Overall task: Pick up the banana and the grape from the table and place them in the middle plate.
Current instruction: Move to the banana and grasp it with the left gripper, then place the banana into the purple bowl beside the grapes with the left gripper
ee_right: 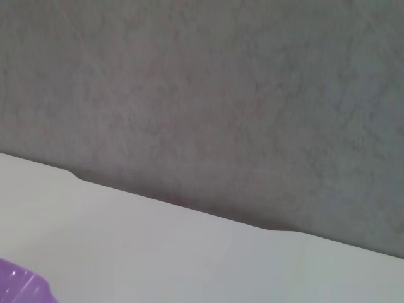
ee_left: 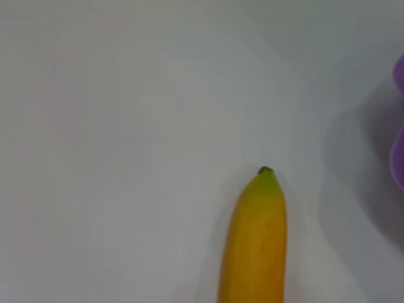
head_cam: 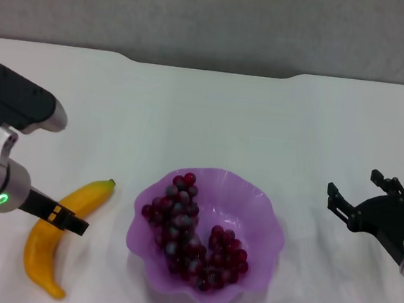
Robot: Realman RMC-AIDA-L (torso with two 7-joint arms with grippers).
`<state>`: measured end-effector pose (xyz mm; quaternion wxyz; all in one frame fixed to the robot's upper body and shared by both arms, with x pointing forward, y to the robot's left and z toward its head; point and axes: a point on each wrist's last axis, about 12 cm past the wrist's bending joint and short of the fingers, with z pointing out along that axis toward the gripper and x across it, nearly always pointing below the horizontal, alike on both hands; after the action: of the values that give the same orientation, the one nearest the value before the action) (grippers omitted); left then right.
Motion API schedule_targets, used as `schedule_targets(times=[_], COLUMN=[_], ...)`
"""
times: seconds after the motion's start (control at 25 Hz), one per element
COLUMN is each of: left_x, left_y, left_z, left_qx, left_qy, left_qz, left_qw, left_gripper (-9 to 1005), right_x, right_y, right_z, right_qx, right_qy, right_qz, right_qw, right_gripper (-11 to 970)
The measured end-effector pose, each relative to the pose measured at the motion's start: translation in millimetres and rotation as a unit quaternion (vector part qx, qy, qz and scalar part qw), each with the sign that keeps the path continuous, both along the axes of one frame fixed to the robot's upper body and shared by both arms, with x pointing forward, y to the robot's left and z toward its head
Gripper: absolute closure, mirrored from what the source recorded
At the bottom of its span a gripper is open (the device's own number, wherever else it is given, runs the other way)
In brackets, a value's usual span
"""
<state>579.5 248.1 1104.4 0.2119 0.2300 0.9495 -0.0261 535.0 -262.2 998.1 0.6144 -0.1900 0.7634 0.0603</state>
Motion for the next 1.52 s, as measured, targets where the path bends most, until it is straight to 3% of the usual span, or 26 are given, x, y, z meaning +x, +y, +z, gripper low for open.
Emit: schedule_targets(times=[0.68,1.2,1.52], left_x=[11.7,11.2,11.5], left_y=[2,8,9], left_z=[-26.2,-34.9,-36.0], left_qx=[0.013,0.022,0.021], left_qy=[-0.017,-0.013,-0.013], left_qz=[0.007,0.015,0.019], left_qw=[1.0,1.0,1.0], left_gripper=[114,139,401], right_x=[-0.5,-1.1,-1.3], right_y=[0,-2,-1], right_z=[0.2,0.5,0.4], right_qx=[0.001,0.004,0.003], right_qy=[-0.001,-0.004,-0.004], right_qz=[0.0,-0.005,-0.003], right_qw=[1.0,1.0,1.0], right_gripper=[79,80,80])
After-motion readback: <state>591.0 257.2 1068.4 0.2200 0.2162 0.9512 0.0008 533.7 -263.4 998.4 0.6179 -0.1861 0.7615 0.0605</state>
